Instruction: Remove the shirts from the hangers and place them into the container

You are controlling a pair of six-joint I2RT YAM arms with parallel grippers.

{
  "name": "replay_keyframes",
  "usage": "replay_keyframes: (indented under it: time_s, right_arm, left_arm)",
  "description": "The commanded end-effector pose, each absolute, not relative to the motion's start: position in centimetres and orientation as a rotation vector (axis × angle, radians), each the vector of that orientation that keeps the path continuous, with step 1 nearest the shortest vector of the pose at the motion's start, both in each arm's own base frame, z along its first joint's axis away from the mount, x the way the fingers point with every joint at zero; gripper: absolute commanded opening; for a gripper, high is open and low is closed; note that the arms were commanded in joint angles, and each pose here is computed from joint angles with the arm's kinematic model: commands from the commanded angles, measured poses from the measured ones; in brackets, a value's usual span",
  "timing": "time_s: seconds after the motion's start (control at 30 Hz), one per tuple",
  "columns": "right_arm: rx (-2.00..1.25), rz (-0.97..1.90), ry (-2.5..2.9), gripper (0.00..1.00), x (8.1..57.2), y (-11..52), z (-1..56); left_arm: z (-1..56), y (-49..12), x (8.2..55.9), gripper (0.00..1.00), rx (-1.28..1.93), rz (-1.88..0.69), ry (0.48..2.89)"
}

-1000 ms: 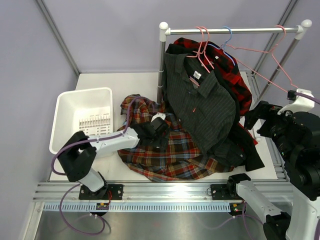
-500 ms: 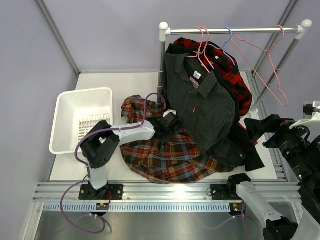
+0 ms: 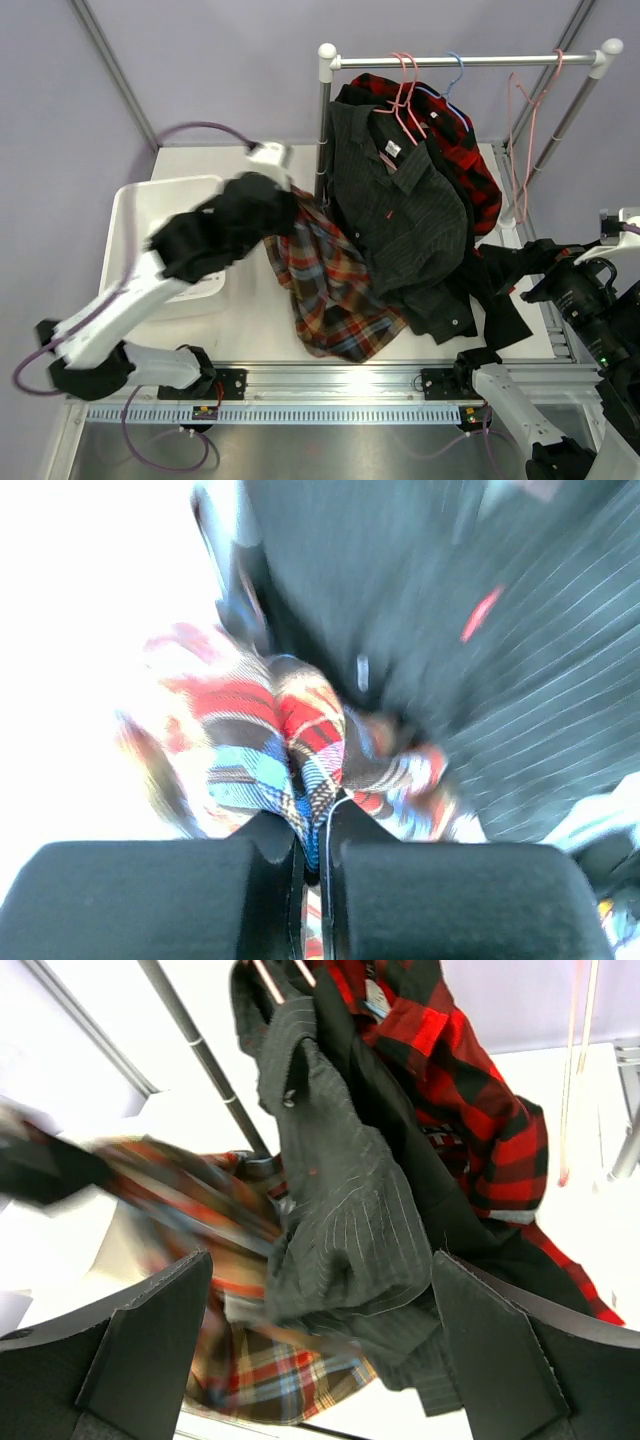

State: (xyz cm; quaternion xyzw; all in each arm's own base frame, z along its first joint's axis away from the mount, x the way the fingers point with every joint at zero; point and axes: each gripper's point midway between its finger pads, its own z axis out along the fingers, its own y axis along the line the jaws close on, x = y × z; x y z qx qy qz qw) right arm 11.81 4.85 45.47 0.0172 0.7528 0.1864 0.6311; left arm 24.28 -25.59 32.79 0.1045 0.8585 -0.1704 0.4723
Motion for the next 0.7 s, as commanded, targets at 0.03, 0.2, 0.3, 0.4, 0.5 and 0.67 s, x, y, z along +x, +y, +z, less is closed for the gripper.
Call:
replay_keyframes:
  time_s: [0.03, 0.2, 0.3, 0.4, 0.5, 0.67]
  right_arm:
    - [-0.02, 0.506, 1.666, 0.99, 10.9, 6.1, 47.0]
    - [-0.05, 0.562, 1.688, 0.99, 11.0, 7.2, 46.3]
    - [-0.063, 0.576, 1.704, 0.99, 11.2, 7.5, 45.6]
    - [-0.071, 0.584, 1.723, 0.99, 11.6, 7.8, 45.0]
    - [-0.085, 0.599, 1.735, 0.99, 11.7, 8.1, 44.7]
    - [-0.121, 0.651, 1.767, 0.99, 11.7, 9.0, 43.8]
  left_arm:
    - [47.9, -13.0, 23.8, 0.0, -0.002, -0.2, 1.698]
    - [60.8, -4.4, 22.6, 0.0, -0.189, 0.03, 1.31]
    - [65.2, -1.8, 21.5, 0.0, -0.18, 0.141, 1.179]
    - [70.6, 1.1, 19.4, 0.0, -0.253, 0.154, 1.051]
    - [74.4, 3.1, 17.6, 0.0, -0.277, 0.163, 0.942]
    - [76.3, 3.7, 16.9, 0.0, -0.273, 0.273, 0.844]
